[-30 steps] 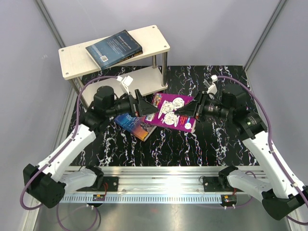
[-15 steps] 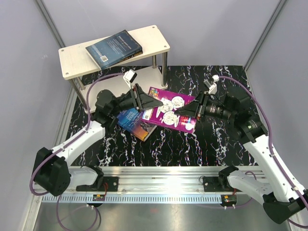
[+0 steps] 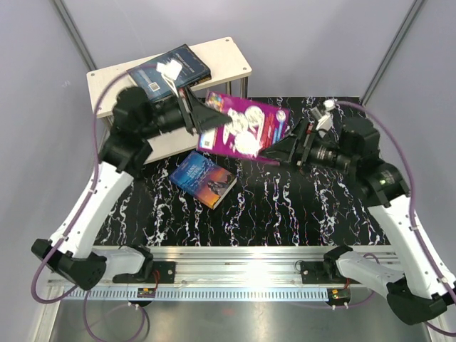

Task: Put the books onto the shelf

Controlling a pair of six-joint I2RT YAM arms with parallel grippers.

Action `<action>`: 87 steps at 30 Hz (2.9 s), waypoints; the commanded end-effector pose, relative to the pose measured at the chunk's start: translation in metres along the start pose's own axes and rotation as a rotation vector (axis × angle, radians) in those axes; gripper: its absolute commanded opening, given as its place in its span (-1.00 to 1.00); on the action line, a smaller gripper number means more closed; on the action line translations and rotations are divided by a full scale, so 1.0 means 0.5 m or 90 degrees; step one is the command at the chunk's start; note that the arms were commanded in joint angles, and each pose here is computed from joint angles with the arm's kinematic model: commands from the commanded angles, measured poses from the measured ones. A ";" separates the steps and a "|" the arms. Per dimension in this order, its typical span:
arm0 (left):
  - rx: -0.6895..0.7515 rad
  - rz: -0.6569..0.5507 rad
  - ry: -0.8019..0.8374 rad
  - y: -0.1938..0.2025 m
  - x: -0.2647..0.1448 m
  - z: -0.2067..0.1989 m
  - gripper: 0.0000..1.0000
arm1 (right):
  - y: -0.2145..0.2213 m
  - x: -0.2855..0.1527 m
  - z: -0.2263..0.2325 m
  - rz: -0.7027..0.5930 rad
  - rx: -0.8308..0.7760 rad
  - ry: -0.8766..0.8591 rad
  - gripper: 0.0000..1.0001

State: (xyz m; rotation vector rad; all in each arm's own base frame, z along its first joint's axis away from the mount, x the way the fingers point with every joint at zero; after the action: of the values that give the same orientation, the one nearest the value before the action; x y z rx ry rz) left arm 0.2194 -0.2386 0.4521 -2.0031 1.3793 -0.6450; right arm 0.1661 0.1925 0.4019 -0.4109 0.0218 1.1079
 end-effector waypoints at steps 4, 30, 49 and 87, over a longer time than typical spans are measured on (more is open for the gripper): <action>0.092 -0.135 -0.153 -0.192 -0.054 0.029 -1.00 | -0.052 -0.134 0.085 -0.163 -0.195 0.128 0.99; 0.024 -0.362 -0.348 -0.455 -0.211 0.295 -1.00 | 0.015 -0.171 0.025 -0.132 -0.145 0.169 0.99; 0.033 -0.311 -0.614 -0.440 -0.303 0.328 0.97 | 0.005 -0.150 0.012 -0.111 -0.158 0.182 0.99; -0.054 0.139 -0.618 0.153 -0.232 0.558 0.97 | 0.079 0.223 -0.370 0.084 0.136 0.199 1.00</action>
State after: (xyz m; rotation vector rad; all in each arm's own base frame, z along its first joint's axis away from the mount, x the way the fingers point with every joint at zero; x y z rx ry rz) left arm 0.2881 -0.0824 0.1869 -1.7666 0.9766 0.6745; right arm 0.1954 0.2166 0.1843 -0.4733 0.5754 1.1630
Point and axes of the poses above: each gripper's point midway between its finger pads, its own x axis out along the fingers, its own z axis along the line the jaws close on, y = z × x, the point moved 5 cm from there along -x, back along the fingers, and after that the axes turned 5 degrees about x, right-handed, at the moved point
